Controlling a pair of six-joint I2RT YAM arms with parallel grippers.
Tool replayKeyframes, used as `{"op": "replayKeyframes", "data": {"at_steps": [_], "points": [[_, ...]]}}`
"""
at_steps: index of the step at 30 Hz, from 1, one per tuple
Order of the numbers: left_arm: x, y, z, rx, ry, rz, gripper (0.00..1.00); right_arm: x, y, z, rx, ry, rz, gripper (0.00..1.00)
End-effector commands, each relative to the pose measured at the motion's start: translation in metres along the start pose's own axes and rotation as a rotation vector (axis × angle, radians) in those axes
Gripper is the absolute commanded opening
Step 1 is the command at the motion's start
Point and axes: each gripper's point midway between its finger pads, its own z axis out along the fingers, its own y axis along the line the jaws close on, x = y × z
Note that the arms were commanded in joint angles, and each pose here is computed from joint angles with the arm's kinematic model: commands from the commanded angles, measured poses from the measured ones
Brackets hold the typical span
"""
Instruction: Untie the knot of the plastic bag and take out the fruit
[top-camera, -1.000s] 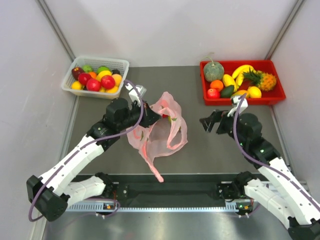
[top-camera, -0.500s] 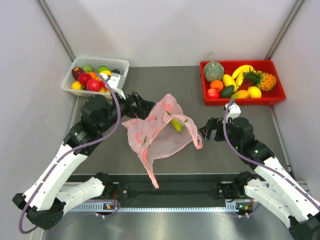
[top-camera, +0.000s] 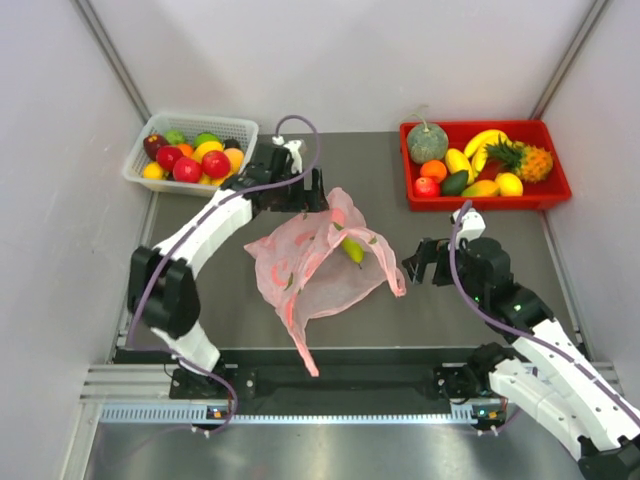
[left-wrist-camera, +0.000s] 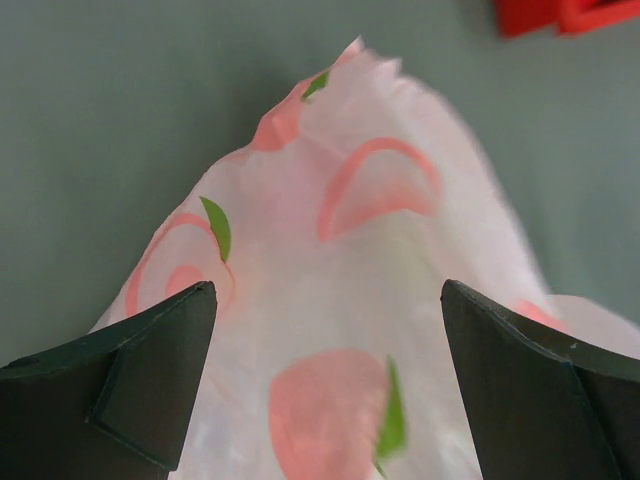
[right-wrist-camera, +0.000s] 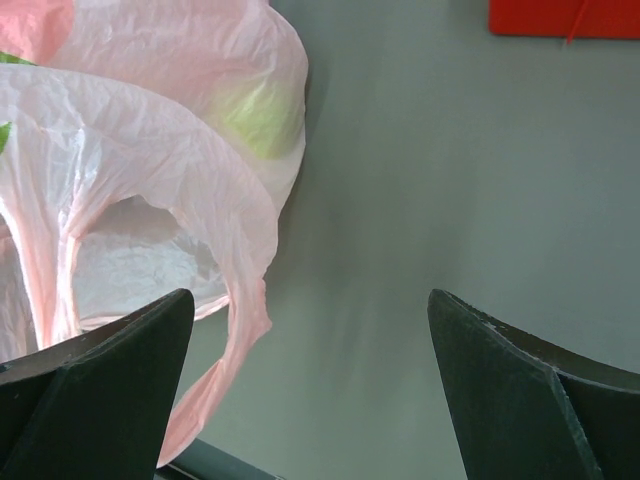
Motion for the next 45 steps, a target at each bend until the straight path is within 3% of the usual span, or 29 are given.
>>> {"op": "replayKeyframes", "data": {"at_steps": [1, 8, 15, 17, 18, 20, 21, 24, 28, 34, 45], "points": [[-0.01, -0.001, 0.011, 0.022, 0.018, 0.092, 0.99, -0.024, 0.013, -0.011, -0.042, -0.059, -0.02, 1.0], [-0.003, 0.036, 0.056, -0.056, 0.054, 0.213, 0.99, -0.022, 0.016, -0.013, -0.058, -0.054, -0.028, 1.0], [0.035, 0.066, 0.089, -0.009, 0.19, 0.198, 0.95, -0.021, 0.018, -0.013, -0.064, -0.049, -0.034, 0.99], [0.039, 0.071, 0.092, 0.004, 0.205, 0.18, 0.84, -0.021, 0.018, -0.012, -0.064, -0.049, -0.036, 1.0], [0.041, 0.072, 0.094, 0.016, 0.214, 0.171, 0.7, -0.021, 0.017, -0.012, -0.061, -0.046, -0.037, 1.0], [0.039, 0.07, 0.092, 0.037, 0.208, 0.151, 0.52, -0.02, 0.017, -0.011, -0.058, -0.043, -0.037, 1.0], [0.037, 0.069, 0.091, 0.042, 0.2, 0.149, 0.31, -0.02, 0.017, -0.011, -0.058, -0.043, -0.037, 1.0], [0.031, 0.065, 0.086, 0.046, 0.178, 0.145, 0.0, -0.02, 0.017, -0.011, -0.059, -0.045, -0.036, 1.0], [0.033, 0.061, 0.081, 0.063, 0.178, 0.134, 0.0, -0.022, 0.02, -0.014, -0.075, -0.049, -0.041, 1.0], [0.04, 0.046, 0.062, 0.08, 0.192, -0.021, 0.0, -0.02, 0.033, -0.02, -0.151, -0.026, -0.057, 1.0], [0.044, 0.026, -0.007, 0.076, 0.049, -0.167, 0.0, -0.013, 0.092, -0.059, -0.523, -0.034, -0.122, 1.0]]}}
